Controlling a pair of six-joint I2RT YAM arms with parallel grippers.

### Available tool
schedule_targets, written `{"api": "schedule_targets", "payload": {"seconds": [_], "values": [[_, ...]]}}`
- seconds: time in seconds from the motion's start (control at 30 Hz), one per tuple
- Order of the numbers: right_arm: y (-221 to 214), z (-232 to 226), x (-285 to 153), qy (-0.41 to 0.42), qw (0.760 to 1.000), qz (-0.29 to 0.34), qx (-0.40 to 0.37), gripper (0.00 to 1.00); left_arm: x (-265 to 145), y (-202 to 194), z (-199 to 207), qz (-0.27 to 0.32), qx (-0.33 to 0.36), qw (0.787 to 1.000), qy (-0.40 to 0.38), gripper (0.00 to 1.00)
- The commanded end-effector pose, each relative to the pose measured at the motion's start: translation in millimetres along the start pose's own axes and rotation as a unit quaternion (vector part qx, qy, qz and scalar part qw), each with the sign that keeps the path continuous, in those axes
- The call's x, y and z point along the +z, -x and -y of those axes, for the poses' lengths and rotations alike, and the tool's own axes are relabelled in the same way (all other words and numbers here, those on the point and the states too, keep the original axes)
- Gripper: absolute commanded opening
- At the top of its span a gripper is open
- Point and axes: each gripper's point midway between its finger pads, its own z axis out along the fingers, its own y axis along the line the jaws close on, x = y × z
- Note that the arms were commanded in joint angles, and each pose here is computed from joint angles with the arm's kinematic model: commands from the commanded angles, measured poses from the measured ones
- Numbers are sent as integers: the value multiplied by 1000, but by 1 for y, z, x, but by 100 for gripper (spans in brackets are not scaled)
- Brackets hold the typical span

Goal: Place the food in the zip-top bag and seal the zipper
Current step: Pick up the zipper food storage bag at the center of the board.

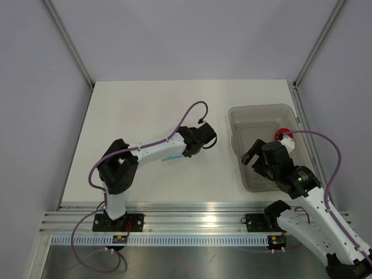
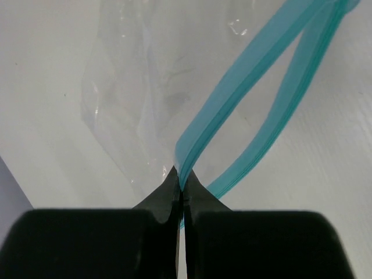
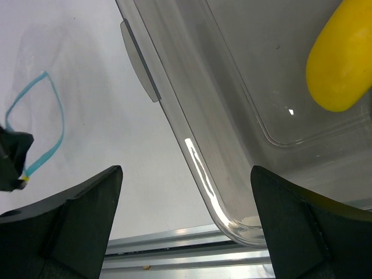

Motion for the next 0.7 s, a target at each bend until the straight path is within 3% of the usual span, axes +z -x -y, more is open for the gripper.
{"api": "schedule_targets", "payload": {"seconds": [0.0, 0.13, 0.3, 0.67], "values": [[4, -3, 1, 1, 1000, 5, 5, 99, -66, 32, -17, 54, -70, 993, -80, 0], [12, -14, 4, 5, 1000, 9, -2, 100, -104, 40, -7, 46, -107, 975, -188, 0], [32, -69, 0, 79, 997, 2, -26, 100, -128, 49, 8, 36, -145, 946, -289, 0], [37, -152, -23, 218, 975, -4, -38, 98, -151, 80, 21, 33, -242, 897, -368, 0]]}}
